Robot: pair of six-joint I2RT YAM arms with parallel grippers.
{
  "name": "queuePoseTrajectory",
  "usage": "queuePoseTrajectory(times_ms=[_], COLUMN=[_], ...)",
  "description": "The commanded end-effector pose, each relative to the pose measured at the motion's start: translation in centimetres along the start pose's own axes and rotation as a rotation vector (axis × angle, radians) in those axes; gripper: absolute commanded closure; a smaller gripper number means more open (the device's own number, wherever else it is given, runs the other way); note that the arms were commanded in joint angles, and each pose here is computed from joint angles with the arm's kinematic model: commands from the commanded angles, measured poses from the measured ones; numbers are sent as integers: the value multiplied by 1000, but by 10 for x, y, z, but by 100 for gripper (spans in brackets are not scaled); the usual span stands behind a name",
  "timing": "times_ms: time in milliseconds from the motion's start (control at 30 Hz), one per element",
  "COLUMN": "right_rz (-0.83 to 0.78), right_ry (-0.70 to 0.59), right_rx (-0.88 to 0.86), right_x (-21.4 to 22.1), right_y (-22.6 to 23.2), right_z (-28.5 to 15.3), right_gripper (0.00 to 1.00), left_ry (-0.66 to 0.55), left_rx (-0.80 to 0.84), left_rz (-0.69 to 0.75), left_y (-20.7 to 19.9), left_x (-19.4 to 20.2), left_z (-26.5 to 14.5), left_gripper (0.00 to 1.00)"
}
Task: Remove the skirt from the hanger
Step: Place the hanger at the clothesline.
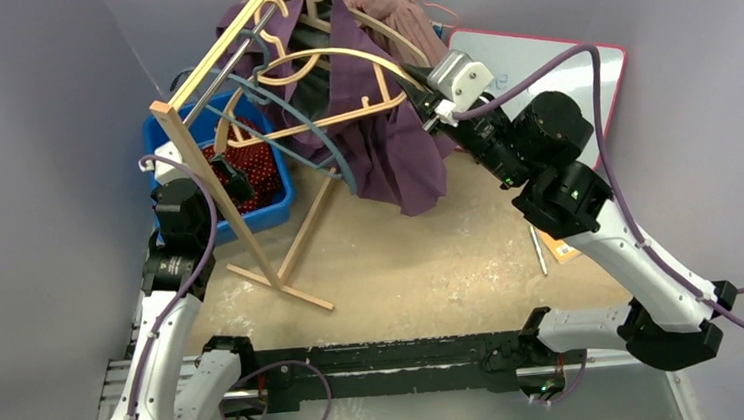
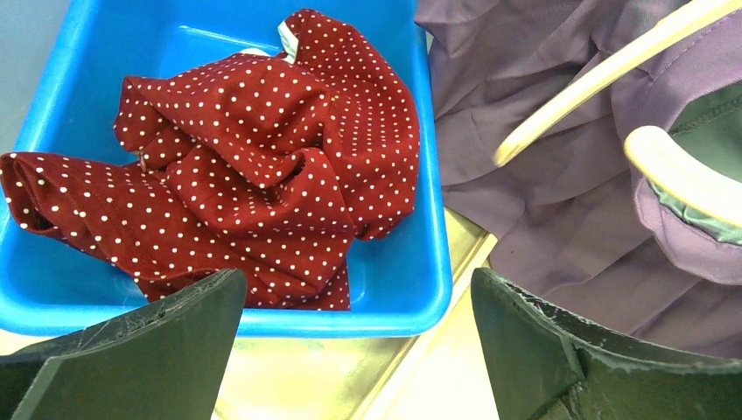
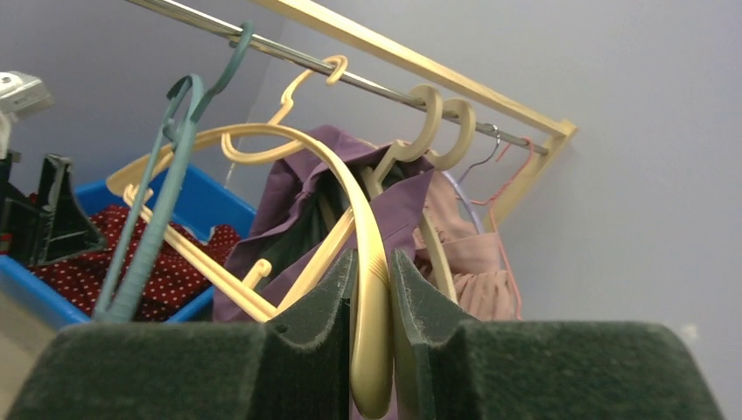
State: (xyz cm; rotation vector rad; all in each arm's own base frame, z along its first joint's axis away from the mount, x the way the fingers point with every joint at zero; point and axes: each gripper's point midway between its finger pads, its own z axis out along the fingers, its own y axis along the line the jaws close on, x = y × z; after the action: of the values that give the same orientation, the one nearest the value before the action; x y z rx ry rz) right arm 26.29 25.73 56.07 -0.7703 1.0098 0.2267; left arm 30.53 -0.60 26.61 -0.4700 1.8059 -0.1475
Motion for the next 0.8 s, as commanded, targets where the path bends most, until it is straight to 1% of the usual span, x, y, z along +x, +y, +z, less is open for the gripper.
queuePoseTrajectory(times_ms=[0, 167, 333, 433, 533, 600, 667, 733, 767], right_rz=[130, 221, 301, 335, 364, 400, 443, 479, 495], right_ry=[-51, 26, 102, 153, 184, 181, 159, 152, 155], right_rx=[-40, -110, -223, -246, -269, -283, -317, -345, -349], right_x=[-6, 28, 60, 82, 99, 105, 108, 112, 114], right_y=[13, 43, 81, 97, 111, 120, 133, 144, 147], right_z=[-9, -22, -30, -32, -35, -36, -37, -36, -34], right_gripper=[100, 100, 100, 100, 98, 97, 92, 82, 81], left_ry=[-37, -43, -43, -39, -38, -38, -36, -36, -34], left_rx=[27, 34, 31, 30, 29, 28, 26, 24, 21], left_rz=[-9, -12, -14, -14, -15, -16, -16, -19, -20], left_y=[-5, -7, -6, -5, -5, -5, -5, -4, -3], left_x=[-10, -12, -12, -10, -10, -10, -10, -10, -9], left_z=[1, -2, -1, 0, 0, 0, 1, 1, 2], left_gripper=[0, 0, 0, 0, 0, 0, 0, 0, 0])
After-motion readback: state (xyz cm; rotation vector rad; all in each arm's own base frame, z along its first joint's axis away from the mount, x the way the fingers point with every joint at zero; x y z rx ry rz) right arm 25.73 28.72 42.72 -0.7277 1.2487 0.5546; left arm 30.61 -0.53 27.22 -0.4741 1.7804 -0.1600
